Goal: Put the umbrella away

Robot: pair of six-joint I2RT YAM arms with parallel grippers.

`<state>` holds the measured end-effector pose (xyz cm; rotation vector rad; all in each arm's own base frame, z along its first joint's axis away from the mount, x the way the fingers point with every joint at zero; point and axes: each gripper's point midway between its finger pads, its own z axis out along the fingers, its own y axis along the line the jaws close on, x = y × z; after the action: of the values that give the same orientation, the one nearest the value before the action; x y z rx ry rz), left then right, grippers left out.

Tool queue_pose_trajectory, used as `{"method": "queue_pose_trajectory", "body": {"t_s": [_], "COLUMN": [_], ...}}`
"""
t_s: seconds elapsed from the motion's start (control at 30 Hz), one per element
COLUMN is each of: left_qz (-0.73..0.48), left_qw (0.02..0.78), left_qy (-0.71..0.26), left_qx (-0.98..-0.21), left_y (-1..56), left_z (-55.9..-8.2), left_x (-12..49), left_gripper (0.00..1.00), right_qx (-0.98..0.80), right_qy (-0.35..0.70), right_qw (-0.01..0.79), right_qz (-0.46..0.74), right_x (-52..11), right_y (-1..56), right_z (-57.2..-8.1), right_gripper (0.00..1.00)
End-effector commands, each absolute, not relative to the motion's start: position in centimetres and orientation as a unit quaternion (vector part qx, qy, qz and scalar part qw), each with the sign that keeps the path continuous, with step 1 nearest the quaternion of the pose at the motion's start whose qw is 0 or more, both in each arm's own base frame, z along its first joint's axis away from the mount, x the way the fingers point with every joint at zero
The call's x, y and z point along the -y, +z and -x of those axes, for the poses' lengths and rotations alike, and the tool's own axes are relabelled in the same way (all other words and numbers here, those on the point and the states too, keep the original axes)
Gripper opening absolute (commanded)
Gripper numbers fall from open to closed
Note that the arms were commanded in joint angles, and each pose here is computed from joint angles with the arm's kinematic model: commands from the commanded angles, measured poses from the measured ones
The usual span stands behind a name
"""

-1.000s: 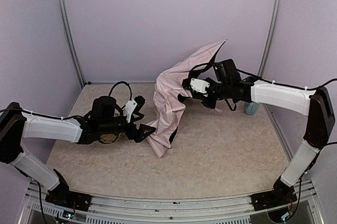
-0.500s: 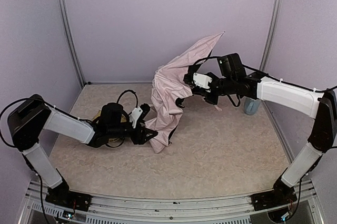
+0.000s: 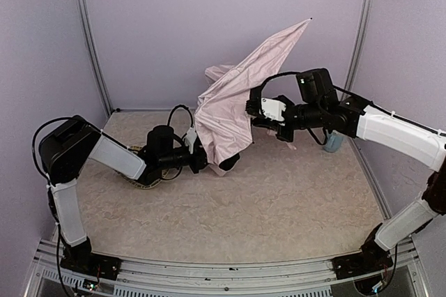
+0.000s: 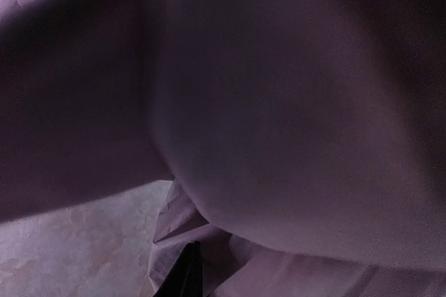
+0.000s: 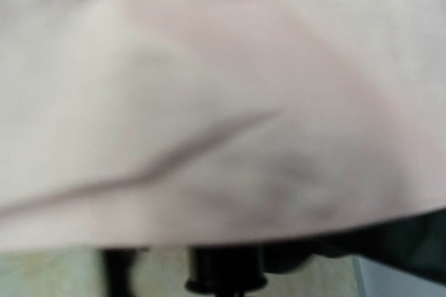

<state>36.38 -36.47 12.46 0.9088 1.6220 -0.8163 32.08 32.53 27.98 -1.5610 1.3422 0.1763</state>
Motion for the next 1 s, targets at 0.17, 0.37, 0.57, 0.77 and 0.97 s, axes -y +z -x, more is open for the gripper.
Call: {"method": "queue_pose_trajectory", "body": {"t_s": [0.17,0.37,0.57,0.77,0.97], "left_qz": [-0.378,-0.377,-0.34,-0.227,-0.103], "left_qw": [0.593,0.562,0.563,0.562,0.525], "left_qy": [-0.381,-0.434,-0.442,-0.372,-0.259], "left_qx": [-0.6,-0.594,-0.61,-0.704,-0.804], "left_y": [17.5,16.9,16.8,15.3,12.3], "left_z": [-39.1,-37.9,-38.4,-43.1,-46.1], "left_x": [38.4,39.8,39.6,36.7,29.6], "left_gripper": [0.28,0.28,0.35,0.63,0.73], "right_qx": [-0.531,-0.548,-0.578,-0.613,-0.658], "right_qy": [0.1,0.093,0.093,0.083,0.023], "right_qw": [0.493,0.451,0.395,0.344,0.302], "right_qz": [0.682,0.698,0.708,0.707,0.69], "right_x": [-32.3,-31.7,-31.1,-30.6,-29.1], "right_y": [26.7,22.3,16.2,11.3,7.6], "right_z": [-25.5,-23.9,-23.2,-23.6,-25.5], "right_gripper": [0.0,0.0,0.0,0.0,0.0]}}
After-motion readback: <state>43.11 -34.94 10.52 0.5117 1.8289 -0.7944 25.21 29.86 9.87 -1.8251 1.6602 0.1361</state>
